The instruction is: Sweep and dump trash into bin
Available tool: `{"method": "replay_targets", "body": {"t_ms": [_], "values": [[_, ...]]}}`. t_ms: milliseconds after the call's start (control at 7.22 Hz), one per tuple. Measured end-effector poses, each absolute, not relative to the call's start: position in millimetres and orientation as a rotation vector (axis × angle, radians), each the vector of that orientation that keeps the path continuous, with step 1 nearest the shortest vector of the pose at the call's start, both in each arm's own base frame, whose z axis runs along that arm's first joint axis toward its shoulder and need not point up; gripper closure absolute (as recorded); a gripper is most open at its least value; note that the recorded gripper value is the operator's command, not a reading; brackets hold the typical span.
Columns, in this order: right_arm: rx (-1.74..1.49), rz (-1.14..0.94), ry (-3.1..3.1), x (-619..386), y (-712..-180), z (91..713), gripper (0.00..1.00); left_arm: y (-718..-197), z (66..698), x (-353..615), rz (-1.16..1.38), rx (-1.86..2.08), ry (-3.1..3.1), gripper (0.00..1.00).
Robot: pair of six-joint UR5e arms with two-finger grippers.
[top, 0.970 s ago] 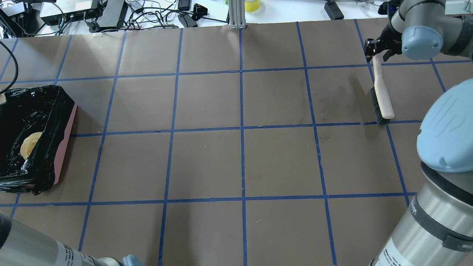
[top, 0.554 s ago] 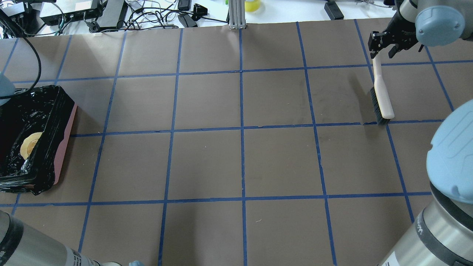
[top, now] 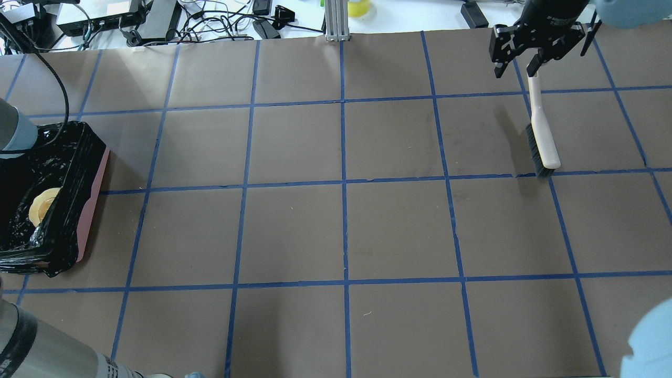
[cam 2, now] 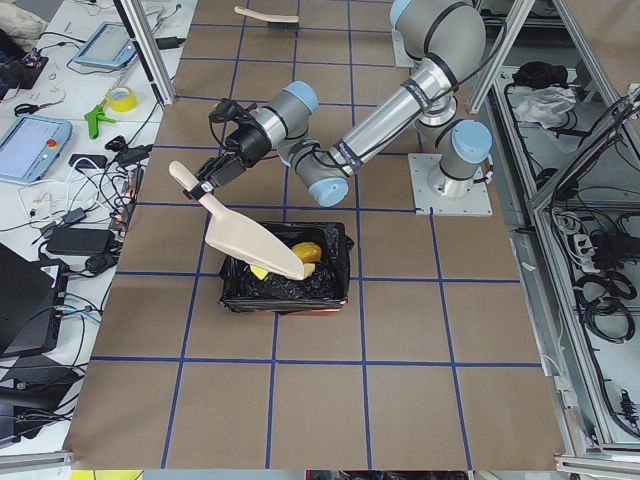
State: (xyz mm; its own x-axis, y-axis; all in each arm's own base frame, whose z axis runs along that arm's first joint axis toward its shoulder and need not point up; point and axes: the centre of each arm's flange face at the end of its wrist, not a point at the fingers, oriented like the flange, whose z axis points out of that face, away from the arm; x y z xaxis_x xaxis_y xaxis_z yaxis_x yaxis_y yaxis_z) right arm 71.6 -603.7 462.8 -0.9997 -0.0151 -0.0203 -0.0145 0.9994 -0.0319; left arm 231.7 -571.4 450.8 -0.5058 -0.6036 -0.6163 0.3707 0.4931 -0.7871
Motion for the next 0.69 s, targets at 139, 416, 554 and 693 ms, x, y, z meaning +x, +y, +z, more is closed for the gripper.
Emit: {"method": "replay_targets", "body": {"t_ms": [139,416,554,693], "values": [[-0.052,-0.058,3.120,92,-578,488,0.35,-572,454,225,-1.211,-0.185,1.720,1.00],[-0.074,-0.044,3.119,105,-549,500,0.35,-577,457,214,-1.217,-0.174,1.748,1.00],[-0.073,-0.034,3.119,106,-544,496,0.35,-581,459,213,-1.199,-0.209,1.810,1.00],[-0.069,-0.043,3.123,106,-540,499,0.36,-586,466,213,-1.161,-0.288,1.894,1.00]]}}
